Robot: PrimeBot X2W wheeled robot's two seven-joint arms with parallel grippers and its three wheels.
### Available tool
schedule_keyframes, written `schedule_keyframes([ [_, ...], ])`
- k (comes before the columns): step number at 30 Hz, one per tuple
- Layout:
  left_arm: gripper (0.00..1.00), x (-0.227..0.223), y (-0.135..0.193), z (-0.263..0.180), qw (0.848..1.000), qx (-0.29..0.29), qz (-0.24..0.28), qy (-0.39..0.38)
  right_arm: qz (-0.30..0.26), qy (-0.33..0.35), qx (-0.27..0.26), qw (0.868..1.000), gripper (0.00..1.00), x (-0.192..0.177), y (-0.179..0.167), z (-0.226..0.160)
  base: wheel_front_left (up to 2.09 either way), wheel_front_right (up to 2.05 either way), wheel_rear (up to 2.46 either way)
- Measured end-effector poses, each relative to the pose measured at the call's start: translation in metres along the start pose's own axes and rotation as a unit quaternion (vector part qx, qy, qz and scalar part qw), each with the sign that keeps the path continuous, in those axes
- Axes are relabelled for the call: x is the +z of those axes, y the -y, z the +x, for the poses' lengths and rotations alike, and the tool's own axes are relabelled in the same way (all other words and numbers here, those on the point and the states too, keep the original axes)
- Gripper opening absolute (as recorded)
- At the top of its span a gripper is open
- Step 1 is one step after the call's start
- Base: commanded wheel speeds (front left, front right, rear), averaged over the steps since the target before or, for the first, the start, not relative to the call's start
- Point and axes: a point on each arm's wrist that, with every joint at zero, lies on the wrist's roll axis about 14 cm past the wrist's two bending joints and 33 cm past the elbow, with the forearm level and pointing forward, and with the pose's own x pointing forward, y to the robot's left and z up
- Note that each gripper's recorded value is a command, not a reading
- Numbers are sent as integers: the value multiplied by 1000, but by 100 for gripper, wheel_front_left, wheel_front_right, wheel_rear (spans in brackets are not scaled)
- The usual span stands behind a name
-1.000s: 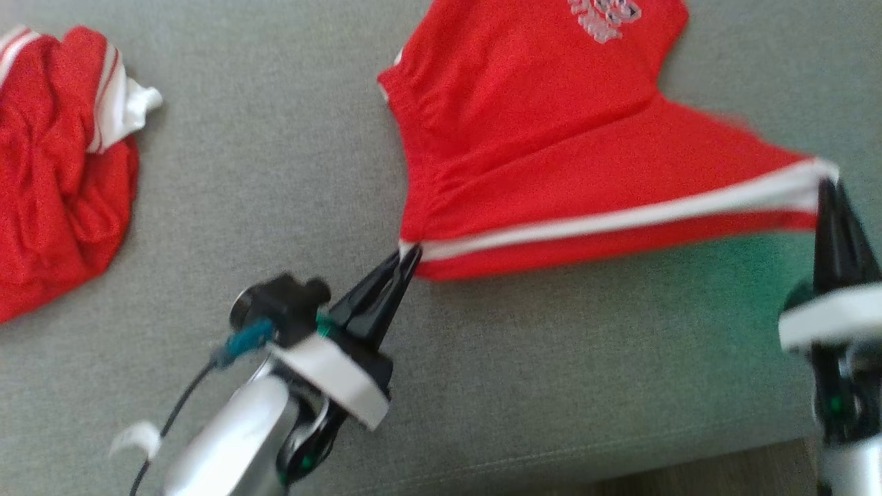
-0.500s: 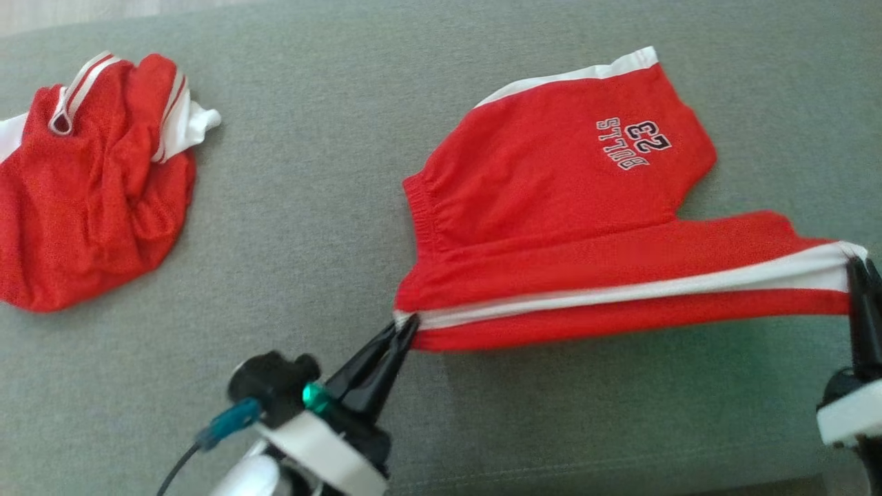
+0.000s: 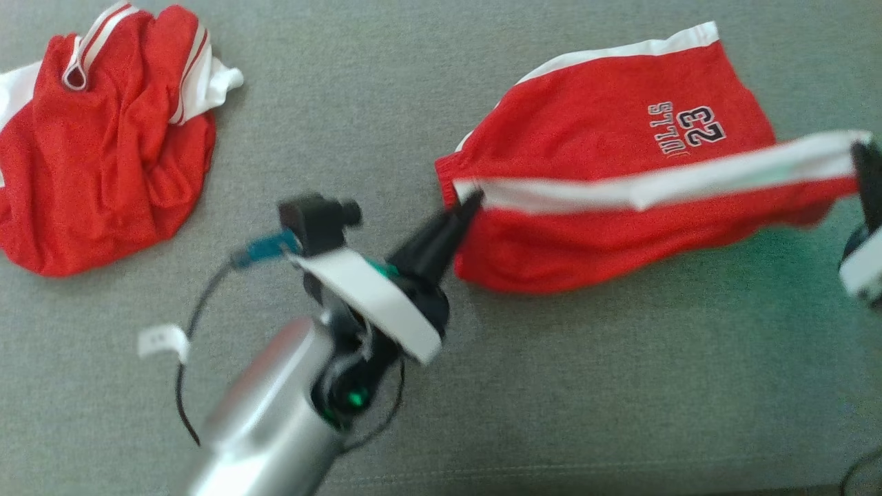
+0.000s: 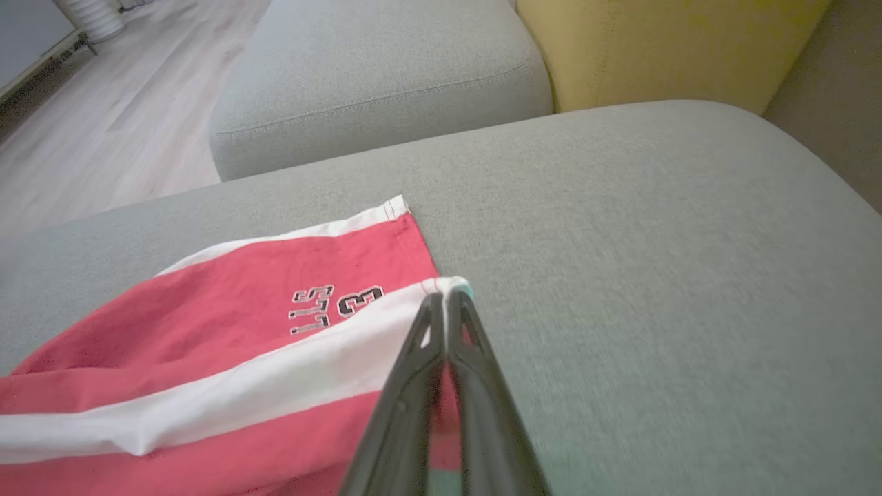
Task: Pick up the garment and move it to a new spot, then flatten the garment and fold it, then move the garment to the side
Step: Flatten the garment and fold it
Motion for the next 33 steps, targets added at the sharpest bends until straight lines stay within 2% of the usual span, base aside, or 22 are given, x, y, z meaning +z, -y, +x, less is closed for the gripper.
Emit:
schedule_keyframes([
  [5, 0, 20, -22, 9, 1000, 24, -10, 16, -9, -21, 20, 1000, 0, 16, -11, 34, 0, 0, 0],
  [14, 0, 42, -39, 25, 999, 35, 1, 32, -56, -51, 39, 996, 0, 28, -29, 80, 0, 0, 0],
  [17, 0, 45, -43, 33, 998, 33, 44, 34, -73, -57, 39, 995, 0, 32, -32, 94, 0, 0, 0],
  [26, 0, 29, -70, 38, 996, 57, 70, 22, -75, -51, 33, 995, 2, 28, -32, 121, 0, 0, 0],
  [27, 0, 28, -71, 38, 995, 58, 73, 19, -73, -50, 32, 996, 12, 27, -31, 123, 0, 0, 0],
  [28, 0, 28, -74, 38, 995, 61, 75, 20, -71, -45, 32, 996, 36, 28, -31, 125, 0, 0, 0],
  [29, 49, 29, -76, 38, 995, 63, 77, 23, -68, -34, 37, 996, 76, 31, -34, 126, 0, 0, 0],
  [30, 100, 30, -78, 39, 994, 65, 80, 25, -62, -22, 42, 997, 91, 35, -36, 127, 0, 0, 0],
  [31, 100, 31, -80, 39, 994, 67, 82, 27, -57, -13, 47, 997, 100, 38, -39, 128, 0, 0, 0],
  [33, 100, 32, -82, 39, 993, 70, 89, 27, -52, 10, 54, 997, 100, 45, -43, 128, 0, 0, 0],
])
